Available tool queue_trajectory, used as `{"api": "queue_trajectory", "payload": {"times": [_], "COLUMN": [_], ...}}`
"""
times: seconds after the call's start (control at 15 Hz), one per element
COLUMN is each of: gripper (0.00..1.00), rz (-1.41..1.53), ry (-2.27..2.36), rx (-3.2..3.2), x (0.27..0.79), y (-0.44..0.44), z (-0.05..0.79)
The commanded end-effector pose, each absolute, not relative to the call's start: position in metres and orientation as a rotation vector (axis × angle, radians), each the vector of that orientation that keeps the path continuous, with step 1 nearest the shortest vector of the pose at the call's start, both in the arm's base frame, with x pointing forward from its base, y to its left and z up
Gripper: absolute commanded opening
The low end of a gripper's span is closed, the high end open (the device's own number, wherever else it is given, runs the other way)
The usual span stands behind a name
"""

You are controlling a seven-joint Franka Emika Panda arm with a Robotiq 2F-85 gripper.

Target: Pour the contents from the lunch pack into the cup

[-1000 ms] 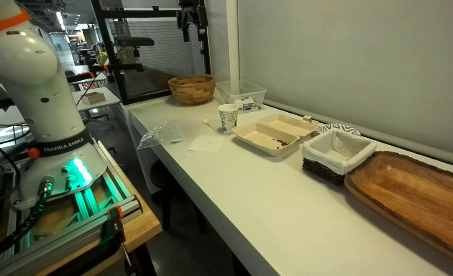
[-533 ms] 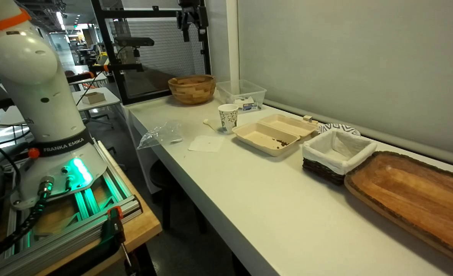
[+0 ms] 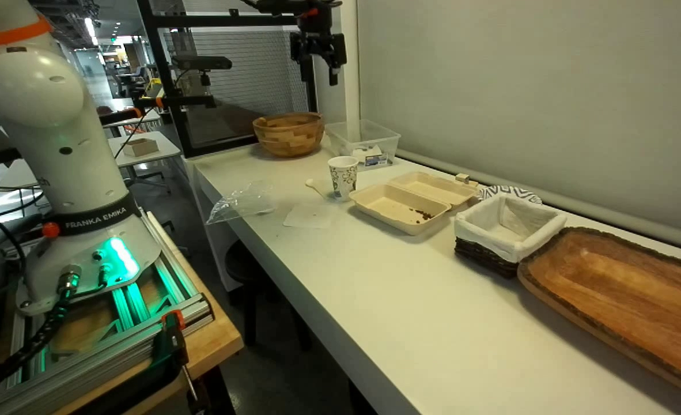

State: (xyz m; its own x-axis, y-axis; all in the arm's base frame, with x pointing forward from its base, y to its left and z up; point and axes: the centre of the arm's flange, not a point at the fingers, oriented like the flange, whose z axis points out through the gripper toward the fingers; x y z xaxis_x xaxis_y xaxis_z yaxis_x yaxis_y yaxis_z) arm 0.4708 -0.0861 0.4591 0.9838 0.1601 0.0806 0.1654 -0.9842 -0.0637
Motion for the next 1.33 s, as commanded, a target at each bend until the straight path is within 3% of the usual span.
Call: {"api": "queue_trajectory", "payload": {"times": [0.0, 0.73, 1.27], "gripper": [1.0, 1.0, 1.0], "rz": [-0.066, -0.08, -0.198], "ry": [-0.308, -0.28, -0.269], "rx": [-2.985, -2.996, -3.018], "x": [0.48, 0.479, 0.47], "y": [-0.111, -0.114, -0.229], "z": [0.412, 0.42, 0.38]}}
